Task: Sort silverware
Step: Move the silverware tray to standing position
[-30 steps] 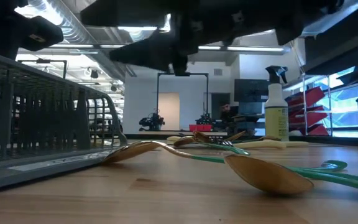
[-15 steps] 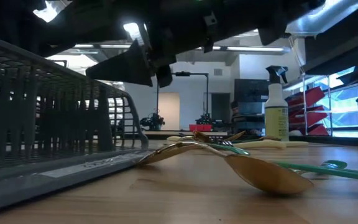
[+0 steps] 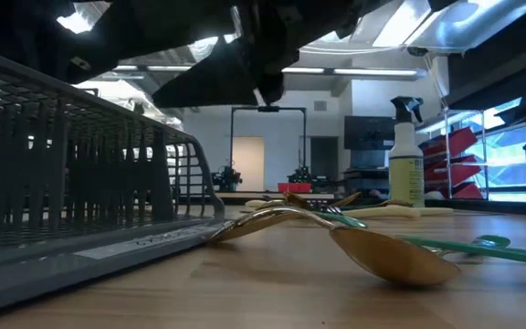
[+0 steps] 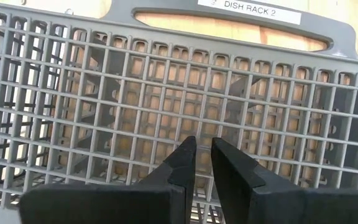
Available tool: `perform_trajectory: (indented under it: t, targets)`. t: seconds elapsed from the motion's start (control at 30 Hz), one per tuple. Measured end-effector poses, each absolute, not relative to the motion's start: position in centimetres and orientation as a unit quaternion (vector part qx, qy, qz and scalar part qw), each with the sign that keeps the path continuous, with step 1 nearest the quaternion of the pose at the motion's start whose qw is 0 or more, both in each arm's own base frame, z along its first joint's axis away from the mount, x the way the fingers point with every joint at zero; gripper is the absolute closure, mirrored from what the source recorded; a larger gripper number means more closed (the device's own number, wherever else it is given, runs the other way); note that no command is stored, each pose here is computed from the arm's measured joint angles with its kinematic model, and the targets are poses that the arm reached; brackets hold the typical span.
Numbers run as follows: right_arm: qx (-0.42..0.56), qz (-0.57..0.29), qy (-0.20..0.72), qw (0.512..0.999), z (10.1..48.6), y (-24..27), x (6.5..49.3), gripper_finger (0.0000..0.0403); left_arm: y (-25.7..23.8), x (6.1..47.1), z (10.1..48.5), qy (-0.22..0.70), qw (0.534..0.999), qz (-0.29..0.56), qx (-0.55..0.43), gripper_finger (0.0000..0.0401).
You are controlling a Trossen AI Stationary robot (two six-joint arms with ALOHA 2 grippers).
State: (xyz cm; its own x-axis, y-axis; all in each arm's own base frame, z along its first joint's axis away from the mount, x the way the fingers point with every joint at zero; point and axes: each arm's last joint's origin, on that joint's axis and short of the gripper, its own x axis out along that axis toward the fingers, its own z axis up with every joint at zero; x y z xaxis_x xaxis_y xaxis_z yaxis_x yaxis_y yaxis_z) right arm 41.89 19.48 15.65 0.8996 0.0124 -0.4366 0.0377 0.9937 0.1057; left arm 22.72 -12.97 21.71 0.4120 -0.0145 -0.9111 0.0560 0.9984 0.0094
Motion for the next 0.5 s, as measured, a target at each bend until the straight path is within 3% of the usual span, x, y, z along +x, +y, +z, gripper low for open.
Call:
perform_trajectory:
  t: [0.23,0.5]
  targets:
    - [0.094,-0.02,0.221,0.971,13.4,18.9,42.8,0.0052,-12.9,22.7,21.7,0.541,0.841,-0.015,0.015,0.0363]
    - [0.113,-0.046,0.195,0.973,13.4,17.8,43.5,0.0052,-12.9,22.7,21.7,0.538,0.842,-0.009,0.013,0.0363]
